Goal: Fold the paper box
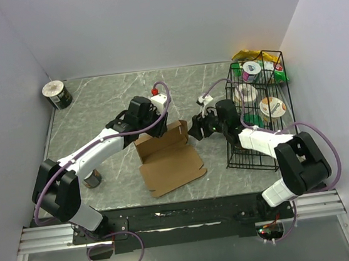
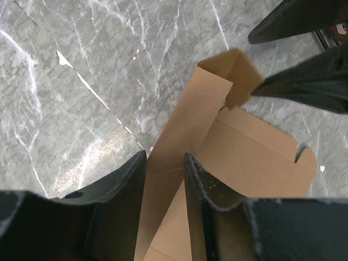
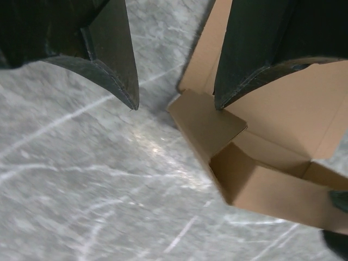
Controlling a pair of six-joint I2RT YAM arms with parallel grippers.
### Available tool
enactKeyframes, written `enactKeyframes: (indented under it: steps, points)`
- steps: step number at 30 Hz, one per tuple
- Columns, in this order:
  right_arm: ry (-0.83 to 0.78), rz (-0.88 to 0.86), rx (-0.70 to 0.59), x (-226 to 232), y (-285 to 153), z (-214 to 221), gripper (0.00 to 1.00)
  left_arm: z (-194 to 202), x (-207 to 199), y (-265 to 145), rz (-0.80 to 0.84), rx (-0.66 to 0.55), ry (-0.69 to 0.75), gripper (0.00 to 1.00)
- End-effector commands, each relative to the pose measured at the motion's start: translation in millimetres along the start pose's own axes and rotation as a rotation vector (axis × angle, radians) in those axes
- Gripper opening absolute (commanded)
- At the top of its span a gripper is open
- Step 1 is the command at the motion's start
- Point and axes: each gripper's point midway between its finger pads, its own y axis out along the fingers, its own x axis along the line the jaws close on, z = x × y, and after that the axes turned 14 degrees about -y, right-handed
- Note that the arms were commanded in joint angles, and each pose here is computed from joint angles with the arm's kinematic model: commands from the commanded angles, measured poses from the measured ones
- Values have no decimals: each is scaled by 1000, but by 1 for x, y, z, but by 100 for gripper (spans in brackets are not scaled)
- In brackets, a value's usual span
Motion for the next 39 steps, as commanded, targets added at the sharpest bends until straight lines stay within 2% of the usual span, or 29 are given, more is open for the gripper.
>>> enactKeyframes:
  steps: [1,9,14,32,39]
  points:
    - [-87,-124,-110,17,8,-22,65,21,2,-2,-3,72,9,39]
    - [-96,-169,-131,20,20,-20,59,22,3,-2,-6,74,15,38]
    - [-103,-150,-156,17,23,-25,64,23,2,-1,5,82,17,37]
    - [-132,-181,-199,18,43,-35,63,28,-4,0,38,101,21,34]
    - [-175,-211,-212,19,53,-47,62,30,-10,0,91,110,79,27]
